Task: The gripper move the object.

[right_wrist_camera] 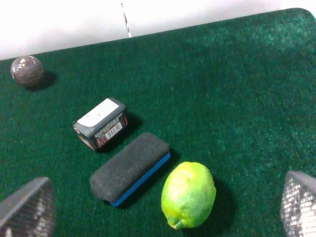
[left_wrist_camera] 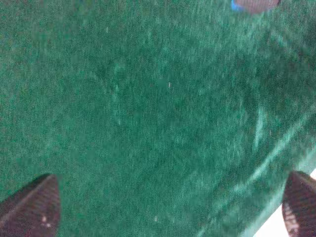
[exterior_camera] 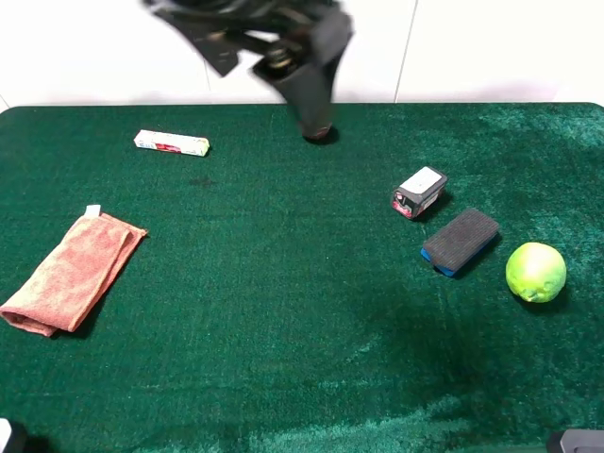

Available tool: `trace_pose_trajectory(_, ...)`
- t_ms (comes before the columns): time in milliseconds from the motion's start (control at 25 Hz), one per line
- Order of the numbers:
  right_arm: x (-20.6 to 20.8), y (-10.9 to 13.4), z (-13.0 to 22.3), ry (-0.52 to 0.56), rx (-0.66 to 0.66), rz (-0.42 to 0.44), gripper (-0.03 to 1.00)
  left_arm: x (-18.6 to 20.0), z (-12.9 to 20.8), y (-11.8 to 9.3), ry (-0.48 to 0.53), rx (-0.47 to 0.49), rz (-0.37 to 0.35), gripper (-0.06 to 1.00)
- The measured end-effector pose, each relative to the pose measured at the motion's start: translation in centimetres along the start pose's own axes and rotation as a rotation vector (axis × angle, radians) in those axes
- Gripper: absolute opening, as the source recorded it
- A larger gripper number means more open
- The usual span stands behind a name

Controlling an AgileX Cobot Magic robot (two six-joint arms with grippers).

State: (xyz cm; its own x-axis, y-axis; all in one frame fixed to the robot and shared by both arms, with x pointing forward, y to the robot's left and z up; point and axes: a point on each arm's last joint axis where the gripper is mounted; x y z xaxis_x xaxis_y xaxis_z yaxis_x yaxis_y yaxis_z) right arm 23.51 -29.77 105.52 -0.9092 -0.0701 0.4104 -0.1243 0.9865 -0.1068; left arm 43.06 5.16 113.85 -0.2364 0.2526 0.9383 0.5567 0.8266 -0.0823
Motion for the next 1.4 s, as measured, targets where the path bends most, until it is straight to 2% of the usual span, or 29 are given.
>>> trace_pose_trajectory(360, 0.0, 0.0, 0.0, 0.0, 0.0, 0.0, 0.7, 2.9, 7.5, 2.8, -0.008, 0.008, 0.006, 0.99)
trace_pose_trajectory(600, 0.0, 0.0, 0.0, 0.0, 0.0, 0.0, 0.7, 5.6, 12.3, 4.6, -0.091, 0.011, 0.032, 0.99)
trace_pose_trajectory(800, 0.0, 0.0, 0.0, 0.0, 0.0, 0.0, 0.7, 6.2, 15.7, 6.3, -0.143, 0.048, 0.016, 0.99)
trace_pose_trajectory(960, 0.0, 0.0, 0.0, 0.0, 0.0, 0.0, 0.7, 5.6, 18.0, 8.2, -0.157, 0.137, -0.022, 0.99)
trace_pose_trajectory(1200, 0.0, 0.0, 0.0, 0.001, 0.0, 0.0, 0.7, 4.5, 21.2, 11.1, -0.178, 0.365, -0.124, 0.99)
trace_pose_trajectory(1400, 0.0, 0.0, 0.0, 0.001, 0.0, 0.0, 0.7, 3.9, 24.5, 12.2, -0.24, 0.546, -0.184, 0.99)
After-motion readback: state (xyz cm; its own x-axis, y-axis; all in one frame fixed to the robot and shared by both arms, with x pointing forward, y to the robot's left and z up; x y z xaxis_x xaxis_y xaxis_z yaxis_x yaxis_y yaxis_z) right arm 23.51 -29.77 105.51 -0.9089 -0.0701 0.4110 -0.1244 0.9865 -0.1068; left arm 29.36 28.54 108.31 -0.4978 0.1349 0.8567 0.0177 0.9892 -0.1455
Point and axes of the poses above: a point on each arm's last joint axis where the gripper is mounted, x pointing back along that axis away from the gripper, y along the wrist's bending axis when the last joint is at zero, z = x × y, and after that the axes turned 14 degrees about x, right-handed
